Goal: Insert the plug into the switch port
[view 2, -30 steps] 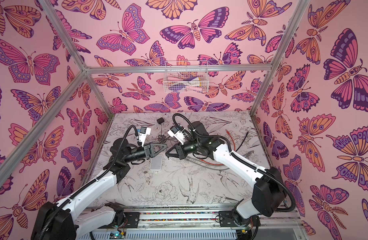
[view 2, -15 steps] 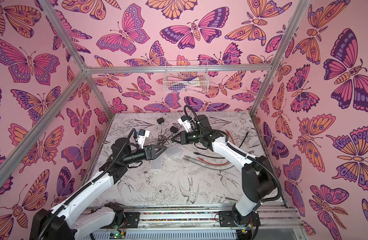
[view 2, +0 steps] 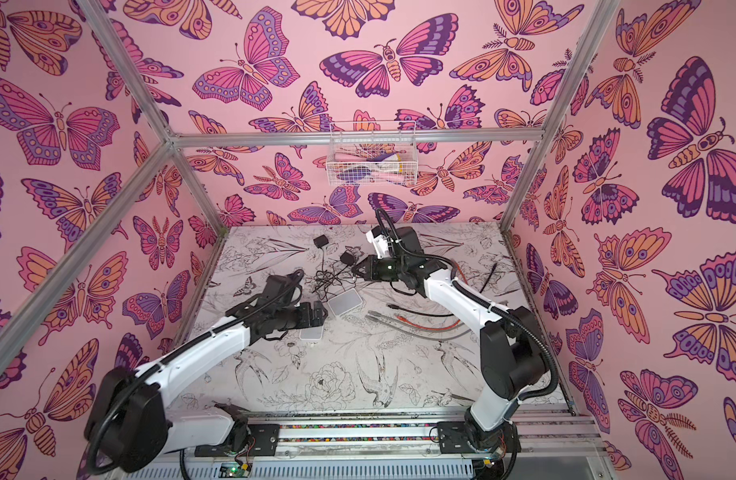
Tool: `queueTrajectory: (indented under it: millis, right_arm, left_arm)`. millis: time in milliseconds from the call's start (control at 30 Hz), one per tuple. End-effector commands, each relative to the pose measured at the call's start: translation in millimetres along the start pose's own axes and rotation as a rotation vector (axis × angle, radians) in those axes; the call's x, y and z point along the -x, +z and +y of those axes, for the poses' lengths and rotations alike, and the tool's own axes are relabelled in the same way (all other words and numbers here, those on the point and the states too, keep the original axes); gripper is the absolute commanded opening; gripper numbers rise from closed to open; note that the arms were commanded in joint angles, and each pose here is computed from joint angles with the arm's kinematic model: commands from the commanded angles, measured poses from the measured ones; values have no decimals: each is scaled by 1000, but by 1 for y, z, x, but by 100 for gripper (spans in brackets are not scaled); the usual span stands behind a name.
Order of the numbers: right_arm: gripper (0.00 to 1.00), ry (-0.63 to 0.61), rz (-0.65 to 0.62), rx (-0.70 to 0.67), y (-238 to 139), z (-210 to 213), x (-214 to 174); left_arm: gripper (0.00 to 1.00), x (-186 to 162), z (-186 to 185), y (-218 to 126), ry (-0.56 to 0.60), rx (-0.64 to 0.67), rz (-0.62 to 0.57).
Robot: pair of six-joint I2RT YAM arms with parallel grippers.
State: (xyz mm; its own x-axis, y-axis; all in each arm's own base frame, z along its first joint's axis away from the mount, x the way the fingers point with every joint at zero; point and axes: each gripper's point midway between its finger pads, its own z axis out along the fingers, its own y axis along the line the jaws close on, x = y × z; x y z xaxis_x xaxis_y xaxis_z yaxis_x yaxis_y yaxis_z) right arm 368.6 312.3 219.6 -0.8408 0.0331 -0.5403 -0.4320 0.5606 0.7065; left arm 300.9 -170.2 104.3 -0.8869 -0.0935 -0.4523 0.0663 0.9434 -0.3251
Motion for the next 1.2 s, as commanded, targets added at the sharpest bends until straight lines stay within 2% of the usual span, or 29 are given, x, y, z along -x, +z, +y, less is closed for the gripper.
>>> queueTrajectory:
  millis: [0, 233, 567, 600, 667, 767, 833, 933, 1000, 1167]
  right_arm:
    - [0, -40, -5, -38, -11, -2, -7]
    - [0, -57, 4, -42, -16, -6, -18]
    - [0, -56, 11, -40, -24, -8, -29]
    - [0, -55, 12, -40, -25, -8, -30]
    - [0, -55, 7, -42, -26, -9, -30]
    - [0, -54, 2, -42, -28, -9, -29]
    - [0, -53, -5, -36, -29, -7, -28]
    - [0, -46, -19, -20, -31, -2, -26]
    - [0, -48, -28, -12, -35, 1, -26]
    - [0, -67, -56, 10, -49, 12, -31]
  left_arm:
    - [100, -11, 26, 14, 46, 185, 69]
    - [100, -20, 34, 41, 54, 277, 123]
    - [100, -27, 33, 69, 75, 304, 187]
    - [96, -28, 34, 71, 78, 309, 193]
    - [81, -32, 36, 74, 84, 316, 206]
    - [44, -40, 42, 78, 96, 329, 232]
    - [31, -47, 46, 80, 106, 334, 251]
    - [18, -54, 48, 79, 123, 321, 263]
    - [11, -51, 38, 74, 145, 254, 226]
    - [0, -24, -12, 34, 264, -14, -43]
